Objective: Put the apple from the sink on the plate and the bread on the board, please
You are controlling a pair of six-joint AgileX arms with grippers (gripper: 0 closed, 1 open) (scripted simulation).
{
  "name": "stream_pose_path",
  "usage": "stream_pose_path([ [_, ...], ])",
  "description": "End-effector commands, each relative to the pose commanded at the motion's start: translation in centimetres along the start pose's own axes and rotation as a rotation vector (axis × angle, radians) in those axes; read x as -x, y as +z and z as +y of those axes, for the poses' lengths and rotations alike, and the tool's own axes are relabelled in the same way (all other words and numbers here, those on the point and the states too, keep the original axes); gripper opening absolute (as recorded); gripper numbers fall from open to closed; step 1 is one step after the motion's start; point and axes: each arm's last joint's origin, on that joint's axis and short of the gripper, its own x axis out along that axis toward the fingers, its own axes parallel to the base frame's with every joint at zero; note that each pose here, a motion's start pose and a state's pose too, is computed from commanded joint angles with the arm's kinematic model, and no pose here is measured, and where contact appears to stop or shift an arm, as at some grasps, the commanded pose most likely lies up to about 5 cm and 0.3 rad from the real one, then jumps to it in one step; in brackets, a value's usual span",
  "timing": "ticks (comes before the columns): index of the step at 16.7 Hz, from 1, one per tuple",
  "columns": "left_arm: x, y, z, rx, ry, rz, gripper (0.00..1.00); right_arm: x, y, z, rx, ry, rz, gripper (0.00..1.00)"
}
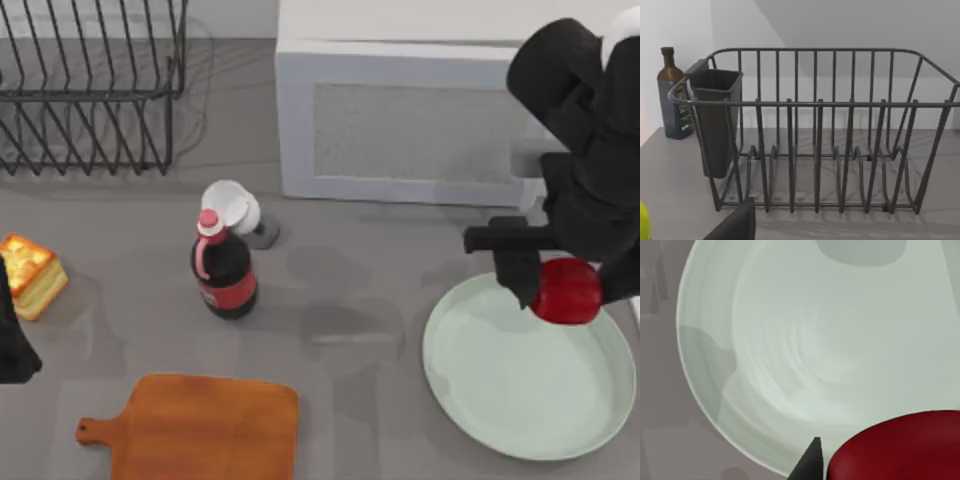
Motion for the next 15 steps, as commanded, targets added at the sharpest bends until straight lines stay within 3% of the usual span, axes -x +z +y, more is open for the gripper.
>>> stream_pose_path([
  [4, 0.0, 0.0, 0.0, 0.0, 0.0, 0.0, 1.0, 0.0, 0.0, 0.0, 0.0, 0.0, 0.0, 0.98],
  [15, 0.0, 0.0, 0.0, 0.0, 0.0, 0.0, 1.0, 0.01, -0.05, -0.19, -0.001, 0.003, -0.006, 1.0],
])
